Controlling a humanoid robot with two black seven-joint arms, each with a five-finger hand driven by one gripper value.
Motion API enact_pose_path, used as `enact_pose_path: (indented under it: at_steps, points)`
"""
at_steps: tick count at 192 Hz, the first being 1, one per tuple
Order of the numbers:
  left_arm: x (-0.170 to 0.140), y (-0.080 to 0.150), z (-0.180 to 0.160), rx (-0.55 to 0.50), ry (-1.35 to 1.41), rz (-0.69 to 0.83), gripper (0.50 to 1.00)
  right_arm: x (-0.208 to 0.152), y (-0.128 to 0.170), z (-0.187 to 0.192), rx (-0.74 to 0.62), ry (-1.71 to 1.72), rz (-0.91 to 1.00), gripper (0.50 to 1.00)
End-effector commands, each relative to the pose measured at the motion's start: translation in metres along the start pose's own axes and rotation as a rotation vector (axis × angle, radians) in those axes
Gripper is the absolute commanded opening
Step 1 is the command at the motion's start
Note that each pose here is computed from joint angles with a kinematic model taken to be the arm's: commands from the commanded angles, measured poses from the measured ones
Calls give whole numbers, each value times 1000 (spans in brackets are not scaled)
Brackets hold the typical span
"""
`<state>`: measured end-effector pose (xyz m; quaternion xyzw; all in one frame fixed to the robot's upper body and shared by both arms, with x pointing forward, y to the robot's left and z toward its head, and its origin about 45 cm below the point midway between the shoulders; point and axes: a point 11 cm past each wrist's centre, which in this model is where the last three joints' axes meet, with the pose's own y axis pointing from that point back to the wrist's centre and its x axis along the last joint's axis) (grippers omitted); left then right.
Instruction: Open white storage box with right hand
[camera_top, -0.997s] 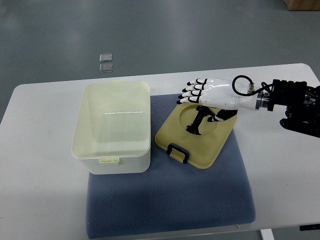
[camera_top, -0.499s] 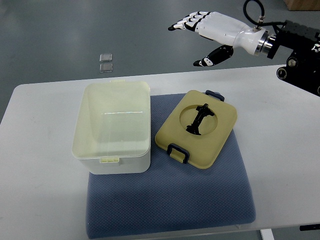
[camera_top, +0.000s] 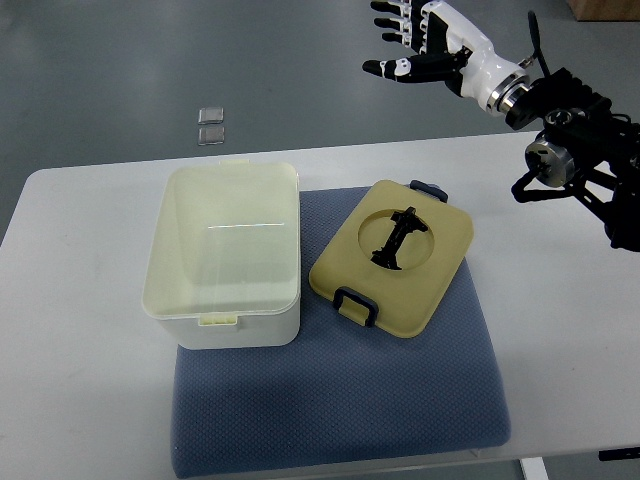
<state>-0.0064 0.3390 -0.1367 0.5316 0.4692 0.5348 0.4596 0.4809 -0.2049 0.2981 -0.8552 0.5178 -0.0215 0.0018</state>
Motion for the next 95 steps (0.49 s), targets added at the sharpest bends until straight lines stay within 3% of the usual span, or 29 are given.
enact_pose_path:
  at_steps: [1,24,33,95]
  points:
    - [0,0,-1,1,0,0,1000,-5,5,29,-83,-157,33,895]
    - [0,0,-1,1,0,0,1000,-2,14,50,-121,-236,66,897]
    - [0,0,0,-1,0,0,1000,-4,17,55,-123,-258,70,928]
    - [0,0,-1,1,0,0,1000,-4,23,68,-79,-389,135,930]
